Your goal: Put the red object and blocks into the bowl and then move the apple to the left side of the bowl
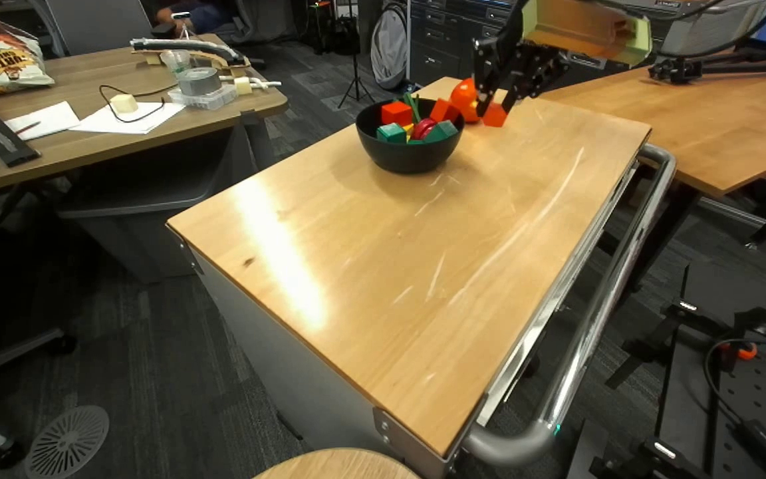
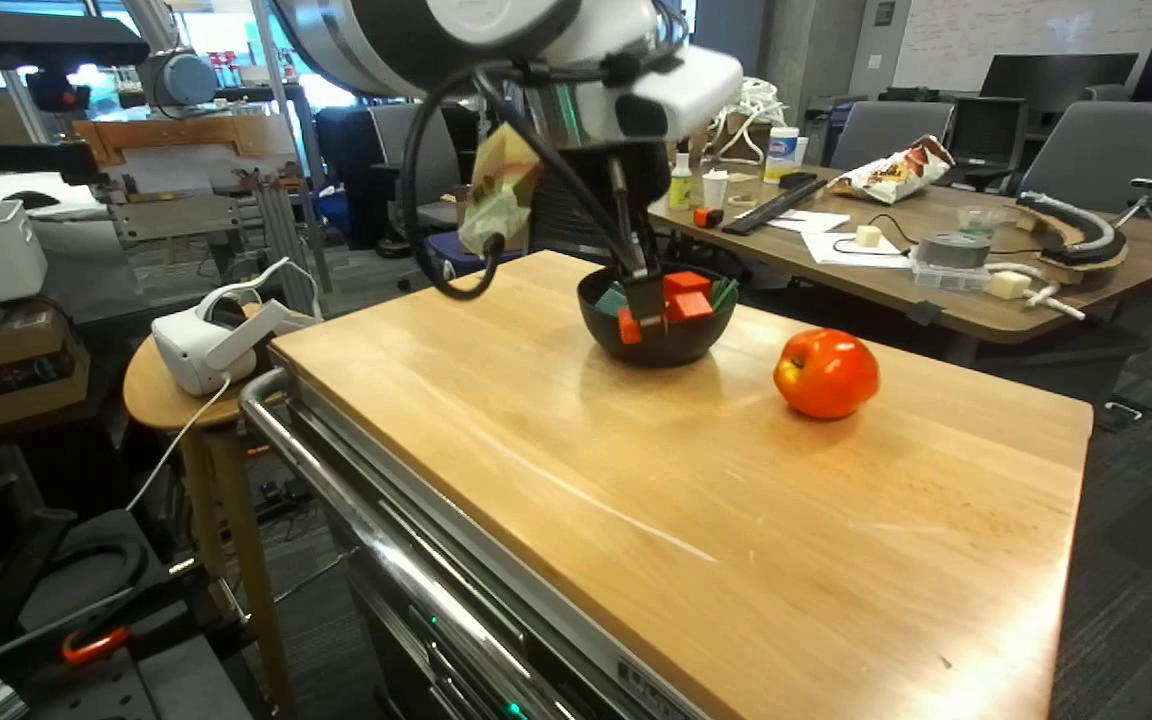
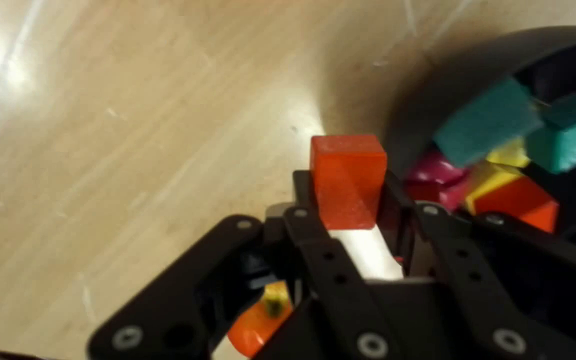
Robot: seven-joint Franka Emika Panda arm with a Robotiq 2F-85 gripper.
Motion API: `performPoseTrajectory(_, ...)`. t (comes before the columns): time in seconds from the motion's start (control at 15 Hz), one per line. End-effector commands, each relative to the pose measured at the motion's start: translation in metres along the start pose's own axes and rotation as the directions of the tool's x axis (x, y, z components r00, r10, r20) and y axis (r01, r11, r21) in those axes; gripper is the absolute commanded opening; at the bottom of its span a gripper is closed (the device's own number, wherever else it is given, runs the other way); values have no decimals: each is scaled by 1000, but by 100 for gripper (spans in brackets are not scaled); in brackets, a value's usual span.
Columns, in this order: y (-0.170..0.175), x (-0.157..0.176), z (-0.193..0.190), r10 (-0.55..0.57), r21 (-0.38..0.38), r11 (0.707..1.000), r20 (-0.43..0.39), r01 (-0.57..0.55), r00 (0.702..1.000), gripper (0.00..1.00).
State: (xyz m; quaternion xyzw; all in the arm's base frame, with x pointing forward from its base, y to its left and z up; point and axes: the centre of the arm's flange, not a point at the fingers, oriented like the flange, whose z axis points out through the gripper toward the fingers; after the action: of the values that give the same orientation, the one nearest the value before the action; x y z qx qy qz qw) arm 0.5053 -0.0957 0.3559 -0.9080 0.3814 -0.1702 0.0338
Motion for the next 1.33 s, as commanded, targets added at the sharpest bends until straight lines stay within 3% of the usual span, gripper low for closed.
performPoseTrajectory(0.0, -49, -27, -60, -79, 89, 992, -157, 94, 984, 18)
performPoseTrajectory(0.13, -80, -29, -59, -110, 135, 980, -236, 145, 965, 18)
performPoseTrajectory(0.53, -115, -34, -13, -146, 111, 979, -213, 172, 966, 17)
performPoseTrajectory(0.6, -116, -31, -8, -152, 101, 979, -212, 176, 965, 26)
performPoseTrajectory(0.67, -117, -29, -5, -157, 91, 980, -207, 179, 966, 58)
performPoseTrajectory(0.73, -115, -26, -6, -158, 88, 980, -204, 179, 966, 58)
performPoseTrajectory(1.0, -94, -11, -41, -191, 76, 974, -242, 215, 951, 88)
performPoseTrajectory(1.13, -68, 1, -70, -261, -30, 964, -284, 263, 923, 100)
performPoseTrajectory(1.27, -19, 22, -86, -296, -167, 950, -213, 264, 931, 100)
